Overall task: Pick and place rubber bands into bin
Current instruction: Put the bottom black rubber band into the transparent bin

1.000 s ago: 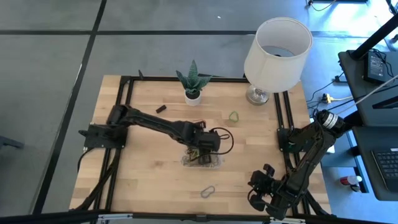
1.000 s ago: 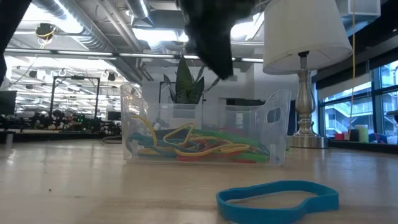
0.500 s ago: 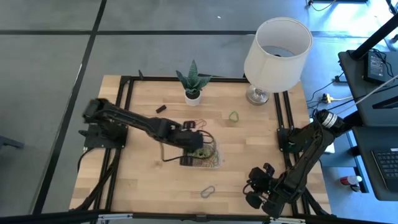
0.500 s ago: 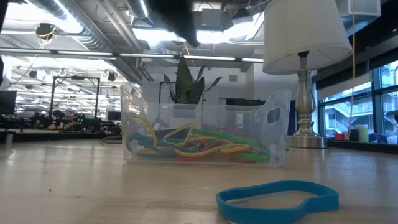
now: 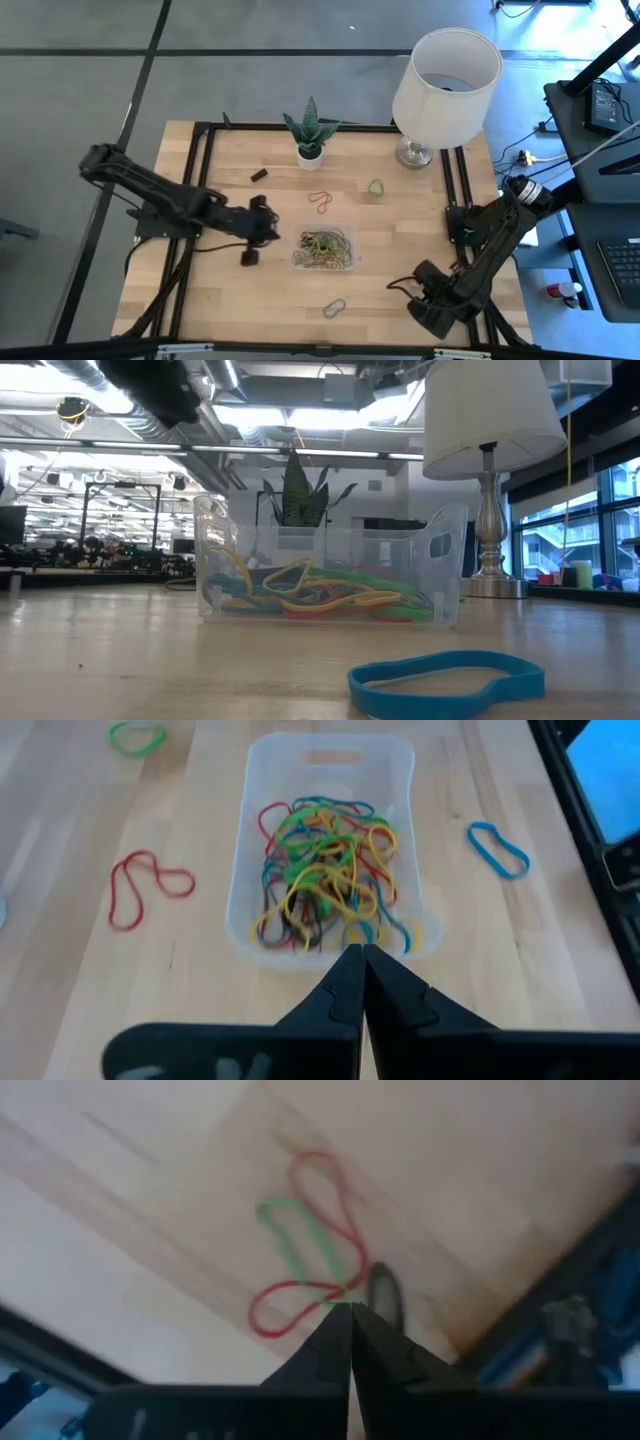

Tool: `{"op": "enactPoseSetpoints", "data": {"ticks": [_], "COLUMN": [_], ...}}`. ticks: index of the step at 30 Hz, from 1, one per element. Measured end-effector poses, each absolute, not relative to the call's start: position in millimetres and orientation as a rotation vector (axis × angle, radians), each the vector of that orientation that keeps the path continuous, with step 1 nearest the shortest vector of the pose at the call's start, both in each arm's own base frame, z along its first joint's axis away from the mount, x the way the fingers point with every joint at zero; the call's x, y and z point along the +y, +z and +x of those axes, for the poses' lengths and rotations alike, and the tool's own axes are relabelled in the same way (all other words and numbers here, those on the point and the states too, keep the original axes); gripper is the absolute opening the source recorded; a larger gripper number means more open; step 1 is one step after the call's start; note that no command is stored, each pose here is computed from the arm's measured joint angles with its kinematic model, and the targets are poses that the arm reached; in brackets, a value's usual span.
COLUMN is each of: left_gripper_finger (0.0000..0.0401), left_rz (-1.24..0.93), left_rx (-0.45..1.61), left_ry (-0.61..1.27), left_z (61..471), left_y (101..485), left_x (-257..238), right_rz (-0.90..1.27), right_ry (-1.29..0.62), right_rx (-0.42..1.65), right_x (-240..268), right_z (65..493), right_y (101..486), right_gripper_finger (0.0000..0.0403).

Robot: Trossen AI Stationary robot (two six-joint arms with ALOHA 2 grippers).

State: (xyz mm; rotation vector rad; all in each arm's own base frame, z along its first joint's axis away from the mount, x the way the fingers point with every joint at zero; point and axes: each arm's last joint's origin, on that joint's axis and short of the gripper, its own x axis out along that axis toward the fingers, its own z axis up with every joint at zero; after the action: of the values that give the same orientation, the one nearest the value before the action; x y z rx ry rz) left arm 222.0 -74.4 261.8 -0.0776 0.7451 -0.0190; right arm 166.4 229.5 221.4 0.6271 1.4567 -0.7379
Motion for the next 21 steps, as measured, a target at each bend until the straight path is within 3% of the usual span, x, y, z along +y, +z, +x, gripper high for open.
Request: {"op": "enactPoseSetpoints", "data": {"ticks": [14,21], "left_gripper_finger": [0.0002,0.0002], "left_rz": [-0.122,-0.115], "left_rx": [0.64,0.639], "left_ry": [-0.024,-0.026], "left_z": [169,166], "left_y": [251,251], "left_x": [-55,-54], "right_rz": [0.709,0.762], "right_ry": [-0.705,-0.629], "right_rx": [1.689,1.723], "right_x": [220,214], "right_z": [151,145], "right_y": [163,136], "right_gripper_finger": [0.0131,0.0122]}}
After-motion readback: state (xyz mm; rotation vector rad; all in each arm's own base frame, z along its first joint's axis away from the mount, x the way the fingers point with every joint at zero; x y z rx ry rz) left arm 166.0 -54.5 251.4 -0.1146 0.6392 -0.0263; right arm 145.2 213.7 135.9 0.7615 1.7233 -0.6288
